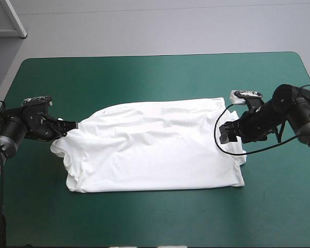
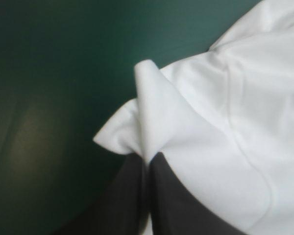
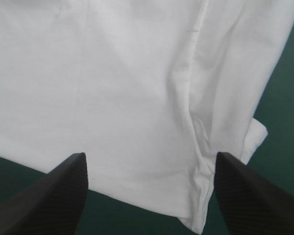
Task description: Fold the cloth
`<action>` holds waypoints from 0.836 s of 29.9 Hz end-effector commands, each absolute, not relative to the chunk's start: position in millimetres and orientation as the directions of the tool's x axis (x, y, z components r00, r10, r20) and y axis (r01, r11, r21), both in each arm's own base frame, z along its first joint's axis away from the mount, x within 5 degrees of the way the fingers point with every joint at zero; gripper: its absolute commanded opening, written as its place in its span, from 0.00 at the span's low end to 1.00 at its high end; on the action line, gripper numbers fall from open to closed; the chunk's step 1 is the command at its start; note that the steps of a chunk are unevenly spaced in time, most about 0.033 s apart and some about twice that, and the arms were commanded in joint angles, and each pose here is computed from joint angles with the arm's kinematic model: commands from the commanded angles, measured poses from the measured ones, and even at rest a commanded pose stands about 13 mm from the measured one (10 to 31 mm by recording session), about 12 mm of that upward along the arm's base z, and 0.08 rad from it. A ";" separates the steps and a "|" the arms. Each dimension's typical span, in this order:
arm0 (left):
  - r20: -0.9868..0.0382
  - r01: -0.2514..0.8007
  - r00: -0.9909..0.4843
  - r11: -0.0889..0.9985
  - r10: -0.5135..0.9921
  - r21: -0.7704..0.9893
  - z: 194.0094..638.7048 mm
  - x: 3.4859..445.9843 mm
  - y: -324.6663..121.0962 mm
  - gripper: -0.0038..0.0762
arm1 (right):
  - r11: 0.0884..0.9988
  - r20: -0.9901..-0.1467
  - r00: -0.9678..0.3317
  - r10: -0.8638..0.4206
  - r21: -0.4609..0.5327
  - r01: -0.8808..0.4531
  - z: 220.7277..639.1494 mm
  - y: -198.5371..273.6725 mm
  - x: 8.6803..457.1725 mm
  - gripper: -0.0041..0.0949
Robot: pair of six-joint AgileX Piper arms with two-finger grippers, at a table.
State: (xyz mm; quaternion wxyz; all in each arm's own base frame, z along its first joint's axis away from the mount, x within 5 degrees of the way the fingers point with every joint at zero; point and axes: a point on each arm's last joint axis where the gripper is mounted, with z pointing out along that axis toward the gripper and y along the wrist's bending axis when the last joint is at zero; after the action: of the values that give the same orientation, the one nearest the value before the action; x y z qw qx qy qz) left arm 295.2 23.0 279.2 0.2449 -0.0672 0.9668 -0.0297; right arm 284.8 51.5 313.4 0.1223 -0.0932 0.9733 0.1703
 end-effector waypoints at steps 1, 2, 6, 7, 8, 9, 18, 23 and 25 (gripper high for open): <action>-0.573 -0.060 -0.804 0.981 -0.158 -0.186 306.0 292.9 8.1 0.04 | 0.913 -0.347 -0.929 -0.128 0.325 -0.247 334.7 53.3 279.2 0.72; -0.577 -0.021 -0.804 0.976 -0.145 -0.216 306.9 293.4 0.9 0.04 | 0.913 -0.349 -0.928 -0.129 0.324 -0.249 334.7 53.3 279.4 0.72; -0.584 0.127 -0.808 0.944 -0.079 -0.304 307.4 295.1 -32.8 0.04 | 0.913 -0.359 -0.925 -0.128 0.321 -0.251 335.0 53.2 280.3 0.72; -0.585 0.152 -0.808 0.938 -0.064 -0.312 305.7 296.4 -41.3 0.04 | 0.913 -0.359 -0.925 -0.128 0.321 -0.251 335.0 53.2 280.3 0.72; -0.591 0.183 -0.806 0.934 -0.036 -0.307 304.4 297.0 -49.1 0.04 | 0.913 -0.359 -0.925 -0.128 0.321 -0.251 335.0 53.2 280.3 0.72; -0.588 0.197 -0.809 0.931 -0.022 -0.306 301.3 298.5 -55.1 0.04 | 0.914 -0.359 -0.924 -0.128 0.319 -0.251 334.9 53.1 280.3 0.72; -0.468 0.305 -0.870 0.915 0.154 -0.266 244.8 315.2 -100.8 0.06 | 0.926 -0.360 -0.920 -0.155 0.271 -0.262 333.5 49.3 280.7 0.67; -0.446 0.329 -0.873 0.915 0.200 -0.233 242.0 313.1 -100.0 0.39 | 0.938 -0.355 -0.918 -0.176 0.223 -0.266 332.1 45.3 280.9 0.65; -0.463 0.330 -0.865 0.914 0.193 -0.237 249.2 310.3 -99.7 0.53 | 0.938 -0.351 -0.919 -0.179 0.220 -0.266 331.9 44.9 280.6 0.65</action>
State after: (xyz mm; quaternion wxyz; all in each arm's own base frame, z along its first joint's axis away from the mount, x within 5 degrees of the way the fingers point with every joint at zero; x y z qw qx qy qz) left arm 314.1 -97.9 221.6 0.1781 0.1356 0.9635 -0.1465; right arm 285.7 45.7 311.6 0.1253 -0.1060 0.9772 0.1351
